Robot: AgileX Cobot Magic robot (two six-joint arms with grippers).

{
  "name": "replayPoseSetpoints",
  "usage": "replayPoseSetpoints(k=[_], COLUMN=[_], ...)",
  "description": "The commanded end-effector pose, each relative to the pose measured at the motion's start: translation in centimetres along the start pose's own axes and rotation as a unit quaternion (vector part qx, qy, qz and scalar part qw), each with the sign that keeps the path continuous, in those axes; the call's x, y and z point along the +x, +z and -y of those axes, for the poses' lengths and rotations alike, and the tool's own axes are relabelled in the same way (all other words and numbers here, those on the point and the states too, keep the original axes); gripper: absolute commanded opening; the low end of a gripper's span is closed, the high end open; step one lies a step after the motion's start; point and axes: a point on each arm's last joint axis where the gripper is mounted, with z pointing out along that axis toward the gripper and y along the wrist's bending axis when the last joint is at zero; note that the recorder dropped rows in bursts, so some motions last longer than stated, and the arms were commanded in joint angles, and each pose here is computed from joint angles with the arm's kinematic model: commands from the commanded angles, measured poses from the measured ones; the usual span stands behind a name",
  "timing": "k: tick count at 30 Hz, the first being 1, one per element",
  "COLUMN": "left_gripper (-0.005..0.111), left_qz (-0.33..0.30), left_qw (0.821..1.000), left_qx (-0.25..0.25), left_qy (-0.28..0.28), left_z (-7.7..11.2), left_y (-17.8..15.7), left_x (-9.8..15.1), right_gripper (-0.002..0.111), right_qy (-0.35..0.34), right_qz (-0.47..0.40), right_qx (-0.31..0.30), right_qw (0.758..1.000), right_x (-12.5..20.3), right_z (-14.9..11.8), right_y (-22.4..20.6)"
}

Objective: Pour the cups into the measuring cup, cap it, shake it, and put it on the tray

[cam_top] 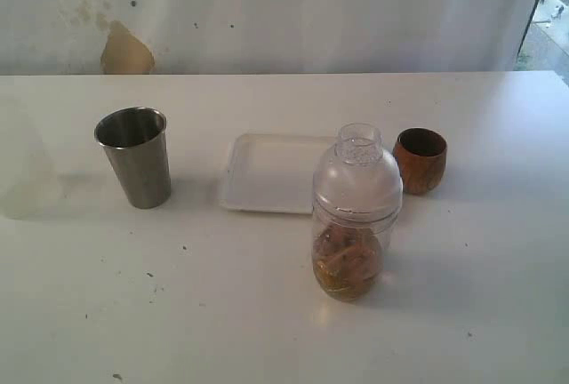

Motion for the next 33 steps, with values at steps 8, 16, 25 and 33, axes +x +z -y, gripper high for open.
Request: replayPoseSetpoints(k=[8,16,25,33], left_gripper=[0.000,0.000,0.000,0.000], left_qz=[-0.022,0.011,0.034,0.051], left_qw=[1.000,1.000,0.984,0.920], left_qx=[-0.001,-0.002,-0.174,-0.382], left_qy=[0.002,0.010,-0.017,-0.075], left_z=[0.0,0.0,-1.8,-3.6], left_y=[-0.8,-0.4,0.8,-0.7], left_x=[1.5,1.6,6.6,11.2], right_gripper=[0.000,0.000,0.000,0.000], right_qy=[0.007,0.007,0.007,0.007], right_qz=[0.000,0.000,0.000,0.000], right_qx=[0.002,0.002,0.002,0.002], right_qw=[1.000,1.000,1.000,1.000], right_x=[0.2,0.2,0.2,0.2], right_z=[0.0,0.0,0.0,0.0], right_y=[0.0,0.0,0.0,0.0])
